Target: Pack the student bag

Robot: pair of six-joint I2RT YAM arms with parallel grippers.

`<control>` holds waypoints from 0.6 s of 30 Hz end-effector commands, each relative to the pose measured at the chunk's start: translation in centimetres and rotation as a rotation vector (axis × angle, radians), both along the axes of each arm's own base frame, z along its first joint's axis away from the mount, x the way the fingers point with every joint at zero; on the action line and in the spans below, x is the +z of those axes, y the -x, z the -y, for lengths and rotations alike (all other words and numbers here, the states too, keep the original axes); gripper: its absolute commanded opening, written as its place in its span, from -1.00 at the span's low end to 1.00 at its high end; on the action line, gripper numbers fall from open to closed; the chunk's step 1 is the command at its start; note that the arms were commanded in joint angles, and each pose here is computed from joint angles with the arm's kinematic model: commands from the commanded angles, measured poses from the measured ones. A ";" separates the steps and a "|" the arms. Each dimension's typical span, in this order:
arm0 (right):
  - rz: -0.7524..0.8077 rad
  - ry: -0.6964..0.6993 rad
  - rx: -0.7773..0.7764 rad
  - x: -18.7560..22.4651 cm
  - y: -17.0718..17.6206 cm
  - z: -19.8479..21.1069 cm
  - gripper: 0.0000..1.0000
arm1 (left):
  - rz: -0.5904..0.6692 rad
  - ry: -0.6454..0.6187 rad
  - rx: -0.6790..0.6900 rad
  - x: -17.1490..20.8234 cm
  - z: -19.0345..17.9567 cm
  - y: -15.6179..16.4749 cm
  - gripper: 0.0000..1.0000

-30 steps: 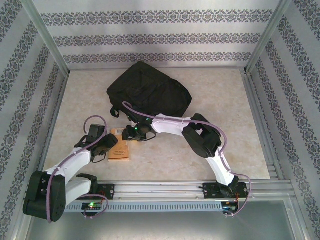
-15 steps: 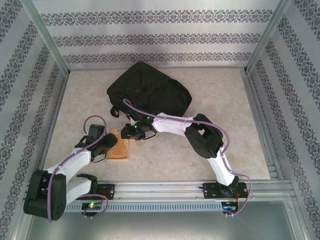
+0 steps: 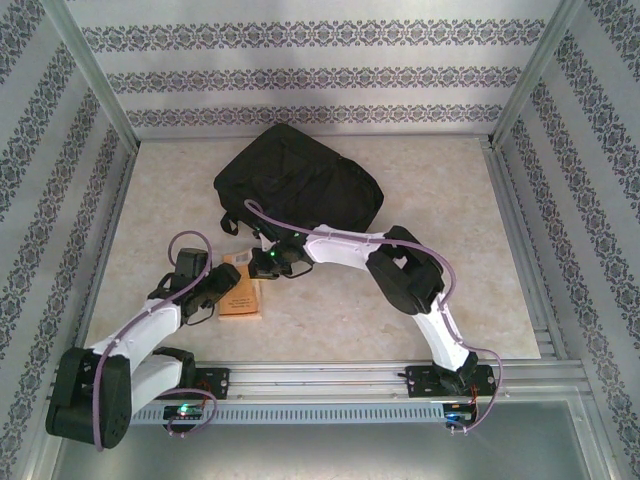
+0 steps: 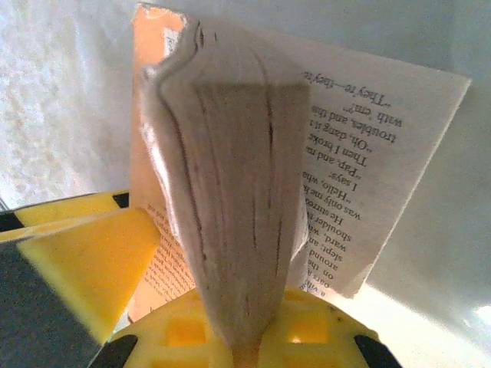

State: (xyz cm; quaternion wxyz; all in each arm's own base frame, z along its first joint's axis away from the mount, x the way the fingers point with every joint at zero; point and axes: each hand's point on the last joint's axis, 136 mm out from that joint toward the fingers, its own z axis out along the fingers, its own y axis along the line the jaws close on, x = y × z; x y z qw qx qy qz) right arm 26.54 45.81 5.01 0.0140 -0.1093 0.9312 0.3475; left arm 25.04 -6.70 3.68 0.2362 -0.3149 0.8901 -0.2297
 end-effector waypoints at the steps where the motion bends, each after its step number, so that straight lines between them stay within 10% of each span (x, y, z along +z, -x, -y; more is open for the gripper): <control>1: 0.106 -0.073 0.034 4.5 -0.8 1.2 -1.00 | 0.036 0.033 -0.105 3.5 1.7 0.6 0.39; 10: 0.202 -0.342 0.108 15.3 0.7 5.5 -1.00 | 0.155 0.046 -0.293 11.1 3.6 0.6 0.62; 18: 0.178 -0.586 0.189 21.1 1.9 9.2 -1.00 | 0.393 0.420 -0.555 19.7 10.1 -0.5 0.64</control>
